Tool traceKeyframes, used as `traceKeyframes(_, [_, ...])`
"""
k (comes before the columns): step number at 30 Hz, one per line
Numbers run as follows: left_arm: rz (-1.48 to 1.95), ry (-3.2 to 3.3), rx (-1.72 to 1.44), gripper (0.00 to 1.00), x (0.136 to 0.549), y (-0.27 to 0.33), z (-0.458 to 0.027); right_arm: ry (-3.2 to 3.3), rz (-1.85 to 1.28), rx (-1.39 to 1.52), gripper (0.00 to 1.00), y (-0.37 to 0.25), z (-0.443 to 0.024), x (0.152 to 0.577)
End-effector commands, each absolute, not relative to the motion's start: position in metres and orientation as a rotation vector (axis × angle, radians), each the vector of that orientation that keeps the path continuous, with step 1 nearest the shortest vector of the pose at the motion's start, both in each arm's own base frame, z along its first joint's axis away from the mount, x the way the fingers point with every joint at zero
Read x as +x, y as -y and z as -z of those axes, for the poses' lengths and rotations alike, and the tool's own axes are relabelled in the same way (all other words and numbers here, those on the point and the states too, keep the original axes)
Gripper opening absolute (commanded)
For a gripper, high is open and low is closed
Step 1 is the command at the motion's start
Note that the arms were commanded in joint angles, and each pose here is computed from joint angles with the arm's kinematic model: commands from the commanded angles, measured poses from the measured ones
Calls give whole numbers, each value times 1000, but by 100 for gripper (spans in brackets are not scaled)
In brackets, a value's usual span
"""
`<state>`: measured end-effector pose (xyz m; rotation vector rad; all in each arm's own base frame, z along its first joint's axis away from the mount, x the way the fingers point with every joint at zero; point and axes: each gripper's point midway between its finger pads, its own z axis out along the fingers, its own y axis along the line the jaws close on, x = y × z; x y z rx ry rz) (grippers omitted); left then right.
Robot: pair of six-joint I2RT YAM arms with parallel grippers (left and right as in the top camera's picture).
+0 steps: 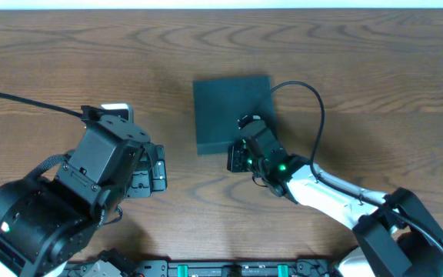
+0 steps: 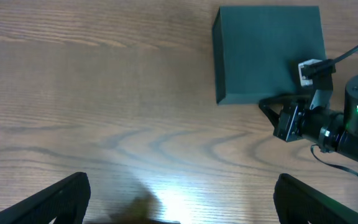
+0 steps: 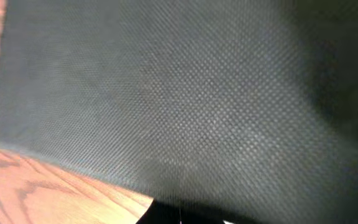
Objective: Pack container
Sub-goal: 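Push the box's right edge with the right gripper to square it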
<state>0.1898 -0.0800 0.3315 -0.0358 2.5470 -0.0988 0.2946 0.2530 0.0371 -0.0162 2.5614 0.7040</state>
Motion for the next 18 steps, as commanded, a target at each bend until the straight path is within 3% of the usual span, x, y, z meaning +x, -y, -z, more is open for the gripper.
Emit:
traceKeyframes(1, [105, -2540, -24, 95, 190, 80, -334, -2503, -680, 67, 2, -244, -46, 318])
traceKeyframes(11, [105, -2540, -24, 95, 190, 80, -334, -2509, -667, 132, 2, -233, -28, 337])
traceKeyframes(18, [105, -2540, -24, 95, 190, 80, -334, -2478, -855, 98, 2, -263, -48, 336])
